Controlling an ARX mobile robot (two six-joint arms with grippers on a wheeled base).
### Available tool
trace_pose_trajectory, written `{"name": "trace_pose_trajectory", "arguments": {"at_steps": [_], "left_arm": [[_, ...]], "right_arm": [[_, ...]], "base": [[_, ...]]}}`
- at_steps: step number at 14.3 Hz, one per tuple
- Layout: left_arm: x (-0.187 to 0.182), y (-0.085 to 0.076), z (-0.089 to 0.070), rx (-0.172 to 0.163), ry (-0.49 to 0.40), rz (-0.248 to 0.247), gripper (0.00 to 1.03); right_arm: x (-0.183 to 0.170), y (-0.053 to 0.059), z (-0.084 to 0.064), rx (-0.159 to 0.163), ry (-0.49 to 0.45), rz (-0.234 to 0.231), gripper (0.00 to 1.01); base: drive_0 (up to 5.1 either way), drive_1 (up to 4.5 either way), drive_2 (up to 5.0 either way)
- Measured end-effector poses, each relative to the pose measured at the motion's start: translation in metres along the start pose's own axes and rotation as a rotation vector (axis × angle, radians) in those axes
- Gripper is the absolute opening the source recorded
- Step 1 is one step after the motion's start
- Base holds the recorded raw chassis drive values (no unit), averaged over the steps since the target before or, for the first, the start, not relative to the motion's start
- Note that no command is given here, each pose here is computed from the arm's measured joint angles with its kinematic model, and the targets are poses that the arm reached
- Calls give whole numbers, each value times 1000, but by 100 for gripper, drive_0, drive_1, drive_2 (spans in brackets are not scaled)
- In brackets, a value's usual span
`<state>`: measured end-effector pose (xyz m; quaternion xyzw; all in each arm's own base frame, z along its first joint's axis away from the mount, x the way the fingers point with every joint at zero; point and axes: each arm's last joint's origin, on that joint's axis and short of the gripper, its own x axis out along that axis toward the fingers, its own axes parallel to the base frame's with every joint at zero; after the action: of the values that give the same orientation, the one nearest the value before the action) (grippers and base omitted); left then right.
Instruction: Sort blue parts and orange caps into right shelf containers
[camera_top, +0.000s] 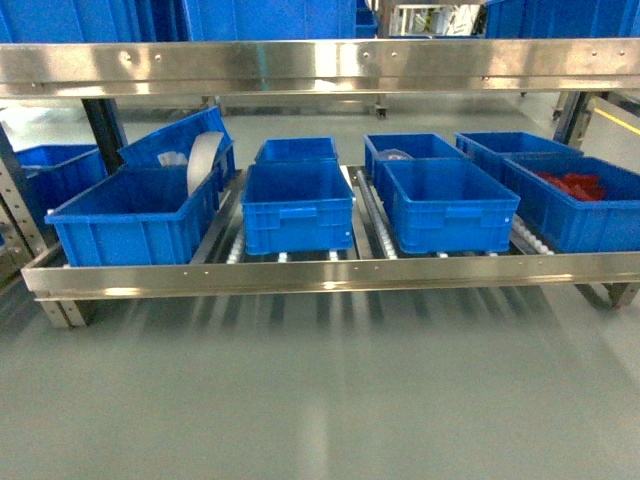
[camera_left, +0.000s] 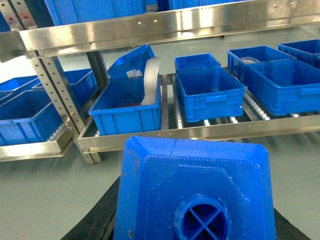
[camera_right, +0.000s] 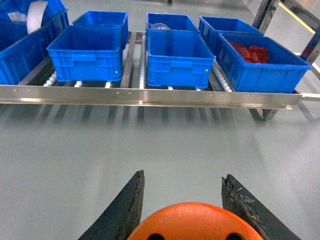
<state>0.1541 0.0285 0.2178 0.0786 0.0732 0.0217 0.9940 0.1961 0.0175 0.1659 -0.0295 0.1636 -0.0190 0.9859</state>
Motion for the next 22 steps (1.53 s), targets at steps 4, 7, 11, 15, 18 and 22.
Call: {"name": "trace_pose_trajectory", "arguments": {"at_steps": [4,7,11,15,18,22], "left_arm": [[0,0,0,0,2,-1,45],[0,0,0,0,2,0,45],[0,0,0,0,2,0,45],[0,0,0,0,2,-1,45],[0,0,0,0,3,-1,45],[0,0,-1,0,6,-1,45]], "right_arm": [[0,0,0,0,3,0,41],[0,0,0,-1,3,0,41],[0,0,0,-1,1,0,41],[0,0,0,-1,2,0,41],[0,0,0,-1,1,0,41],[0,0,0,-1,4,0,41]], "base": [[0,0,0],[0,0,0],[0,0,0],[0,0,0],[0,0,0],[0,0,0]]}}
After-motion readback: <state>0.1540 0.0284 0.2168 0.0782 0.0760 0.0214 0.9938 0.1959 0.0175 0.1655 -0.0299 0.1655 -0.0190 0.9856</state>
